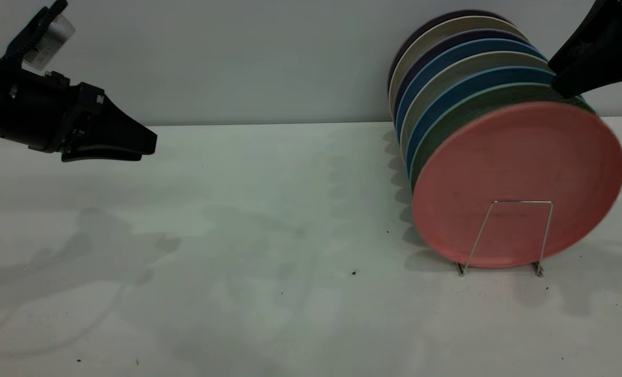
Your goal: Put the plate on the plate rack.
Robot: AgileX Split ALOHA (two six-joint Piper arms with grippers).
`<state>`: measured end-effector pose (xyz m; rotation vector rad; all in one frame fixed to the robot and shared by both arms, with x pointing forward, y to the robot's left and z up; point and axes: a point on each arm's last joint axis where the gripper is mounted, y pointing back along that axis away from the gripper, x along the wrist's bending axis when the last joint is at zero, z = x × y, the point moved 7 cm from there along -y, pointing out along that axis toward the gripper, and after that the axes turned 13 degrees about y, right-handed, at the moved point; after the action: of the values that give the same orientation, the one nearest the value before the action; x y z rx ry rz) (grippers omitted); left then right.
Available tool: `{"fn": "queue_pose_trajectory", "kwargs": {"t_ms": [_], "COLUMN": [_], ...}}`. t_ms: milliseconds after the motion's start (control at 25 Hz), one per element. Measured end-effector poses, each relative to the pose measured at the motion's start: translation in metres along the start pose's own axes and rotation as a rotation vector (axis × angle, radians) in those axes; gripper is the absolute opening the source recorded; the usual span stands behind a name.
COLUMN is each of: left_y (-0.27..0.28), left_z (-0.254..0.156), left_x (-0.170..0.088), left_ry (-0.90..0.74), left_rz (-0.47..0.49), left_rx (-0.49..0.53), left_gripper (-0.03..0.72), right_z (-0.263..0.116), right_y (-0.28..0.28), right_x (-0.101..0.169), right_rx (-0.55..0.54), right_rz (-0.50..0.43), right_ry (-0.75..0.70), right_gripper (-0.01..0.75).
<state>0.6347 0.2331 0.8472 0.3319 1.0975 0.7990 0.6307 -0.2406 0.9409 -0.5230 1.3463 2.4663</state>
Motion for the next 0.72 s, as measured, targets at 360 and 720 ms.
{"fn": "queue_pose_trajectory", "kwargs": {"t_ms": [360,720], "left_y": [0.002,0.058], "left_z": [-0.007,-0.007], "left_x": [0.019,0.047], "left_ry": [0.138,0.261], "left_rz": [0.127,0.559], "left_rx": [0.056,0.259], "left_gripper": [0.306,0.306], "right_z": [0.009,0.006], "right_y": [0.005,0.011], "right_x": [-0.001,0.007], "right_rx": [-0.033,0.033], "right_rz": [0.002,0.034], "right_ry": [-0.587,-1.194], "right_gripper": [0.241,0.241]}}
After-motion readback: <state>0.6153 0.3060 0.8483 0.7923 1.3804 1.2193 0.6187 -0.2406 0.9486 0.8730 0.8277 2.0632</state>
